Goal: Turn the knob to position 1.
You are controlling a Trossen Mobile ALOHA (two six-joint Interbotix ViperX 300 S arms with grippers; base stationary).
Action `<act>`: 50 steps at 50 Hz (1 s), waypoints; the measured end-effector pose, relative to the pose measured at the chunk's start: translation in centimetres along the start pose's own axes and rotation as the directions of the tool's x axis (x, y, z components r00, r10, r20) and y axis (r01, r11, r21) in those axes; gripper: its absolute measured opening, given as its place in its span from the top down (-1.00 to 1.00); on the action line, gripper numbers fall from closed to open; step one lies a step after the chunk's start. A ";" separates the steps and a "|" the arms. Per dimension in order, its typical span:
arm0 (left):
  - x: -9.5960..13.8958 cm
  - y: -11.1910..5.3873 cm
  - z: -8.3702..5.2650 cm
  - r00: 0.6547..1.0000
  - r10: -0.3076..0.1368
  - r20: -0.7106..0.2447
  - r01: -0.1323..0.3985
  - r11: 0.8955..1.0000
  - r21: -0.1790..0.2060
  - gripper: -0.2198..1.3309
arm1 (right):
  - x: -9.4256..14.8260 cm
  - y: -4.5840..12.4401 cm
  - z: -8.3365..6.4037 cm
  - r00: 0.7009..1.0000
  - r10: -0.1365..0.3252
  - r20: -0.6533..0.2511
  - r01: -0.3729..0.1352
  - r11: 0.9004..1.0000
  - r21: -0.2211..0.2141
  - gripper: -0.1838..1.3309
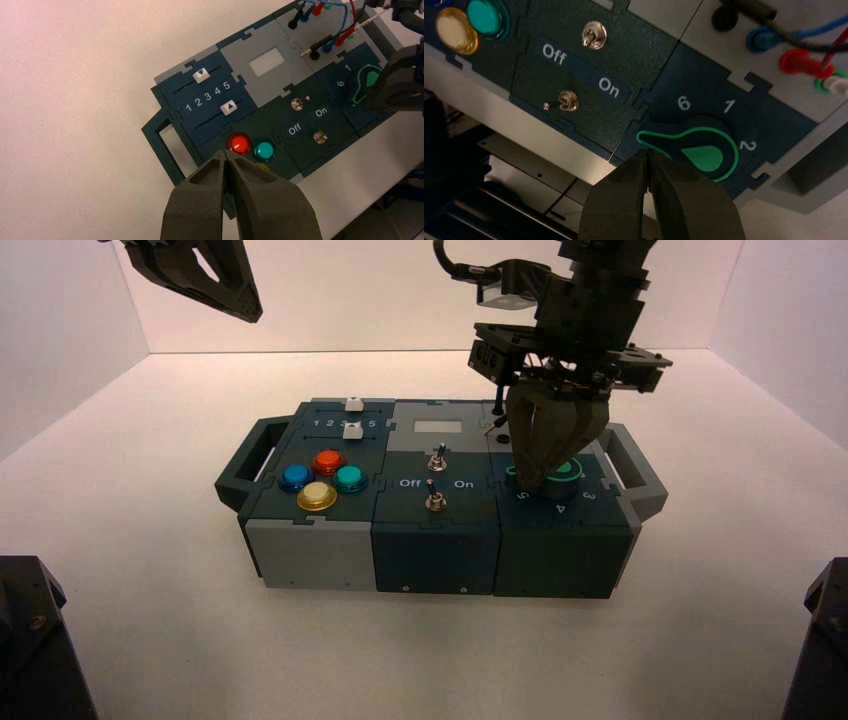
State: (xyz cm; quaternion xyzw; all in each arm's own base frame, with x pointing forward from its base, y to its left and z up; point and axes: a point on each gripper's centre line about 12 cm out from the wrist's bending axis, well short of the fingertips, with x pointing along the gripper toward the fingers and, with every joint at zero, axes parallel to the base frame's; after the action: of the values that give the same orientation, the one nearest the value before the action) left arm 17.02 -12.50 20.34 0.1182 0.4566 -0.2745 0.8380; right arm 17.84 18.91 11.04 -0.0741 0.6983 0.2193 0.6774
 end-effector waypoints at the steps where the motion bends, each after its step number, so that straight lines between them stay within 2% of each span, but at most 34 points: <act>1: 0.0 0.0 0.0 1.000 0.000 0.000 0.000 1.000 0.000 0.93 | 0.0 0.0 0.0 1.000 0.000 -0.002 0.000 1.000 0.000 0.94; 23: -0.1 -0.1 0.0 1.000 -0.001 -0.022 0.002 1.000 0.015 0.93 | -0.4 0.3 1.4 1.000 -0.026 -0.012 0.026 1.000 -0.015 0.94; 30: 0.0 0.0 -0.1 0.999 0.000 -0.032 0.001 1.000 0.024 0.93 | -0.4 -0.1 1.8 0.999 -0.031 -0.014 0.031 1.000 0.000 0.94; 50: 0.5 -1.5 -0.1 0.997 -0.036 -0.063 0.041 0.995 0.093 0.93 | -0.4 -0.7 1.9 0.999 -0.039 -0.019 0.039 0.999 0.013 0.94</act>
State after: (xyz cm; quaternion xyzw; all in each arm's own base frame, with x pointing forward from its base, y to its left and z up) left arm 16.32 -13.88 19.94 0.1570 0.4709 -0.3080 0.8116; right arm 19.91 19.00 11.35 -0.0854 0.7045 0.2007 0.6754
